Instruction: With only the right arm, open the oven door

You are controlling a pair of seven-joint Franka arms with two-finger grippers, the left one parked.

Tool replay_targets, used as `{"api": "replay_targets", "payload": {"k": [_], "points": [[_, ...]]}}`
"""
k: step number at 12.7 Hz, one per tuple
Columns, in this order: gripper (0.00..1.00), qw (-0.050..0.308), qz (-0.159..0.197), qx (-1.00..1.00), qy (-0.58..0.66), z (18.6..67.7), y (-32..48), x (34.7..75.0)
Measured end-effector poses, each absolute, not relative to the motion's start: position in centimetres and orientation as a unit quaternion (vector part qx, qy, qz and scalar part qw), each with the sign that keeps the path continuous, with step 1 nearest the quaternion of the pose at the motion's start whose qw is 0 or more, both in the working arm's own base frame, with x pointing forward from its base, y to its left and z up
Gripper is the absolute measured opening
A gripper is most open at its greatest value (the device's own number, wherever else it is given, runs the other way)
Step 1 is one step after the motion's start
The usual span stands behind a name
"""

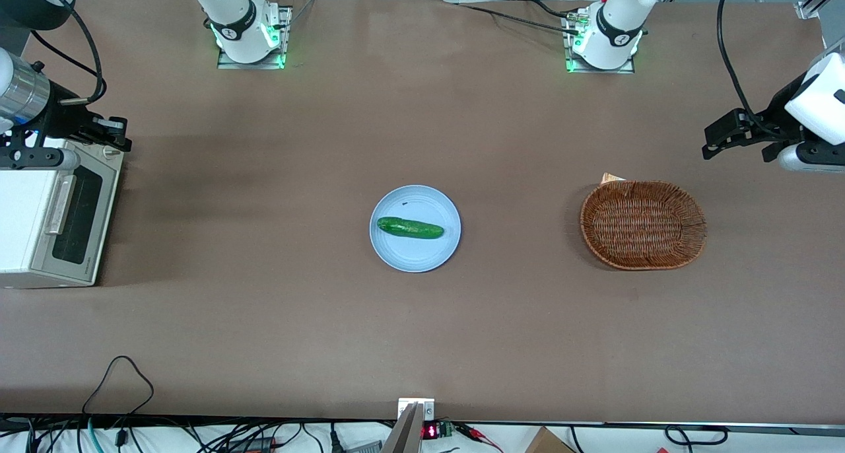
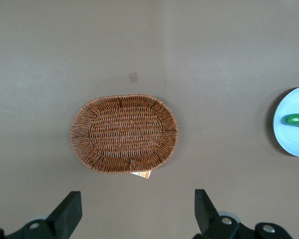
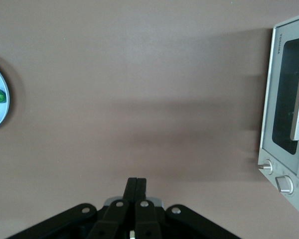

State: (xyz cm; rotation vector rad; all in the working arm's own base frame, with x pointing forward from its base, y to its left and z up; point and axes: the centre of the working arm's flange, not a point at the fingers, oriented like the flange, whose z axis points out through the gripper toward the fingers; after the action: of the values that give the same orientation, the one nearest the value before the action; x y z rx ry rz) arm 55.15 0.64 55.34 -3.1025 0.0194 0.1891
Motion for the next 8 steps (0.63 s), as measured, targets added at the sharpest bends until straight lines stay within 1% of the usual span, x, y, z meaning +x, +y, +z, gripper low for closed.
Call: {"api": "replay_targets", "payload": {"k": [3, 8], "points": [[0.01, 0.013, 0.073, -0.997, 0.006, 55.3, 0.6, 54.9], [0.01, -0.071, 0.127, -0.989, -0.002, 54.8, -0.7, 54.0]]}}
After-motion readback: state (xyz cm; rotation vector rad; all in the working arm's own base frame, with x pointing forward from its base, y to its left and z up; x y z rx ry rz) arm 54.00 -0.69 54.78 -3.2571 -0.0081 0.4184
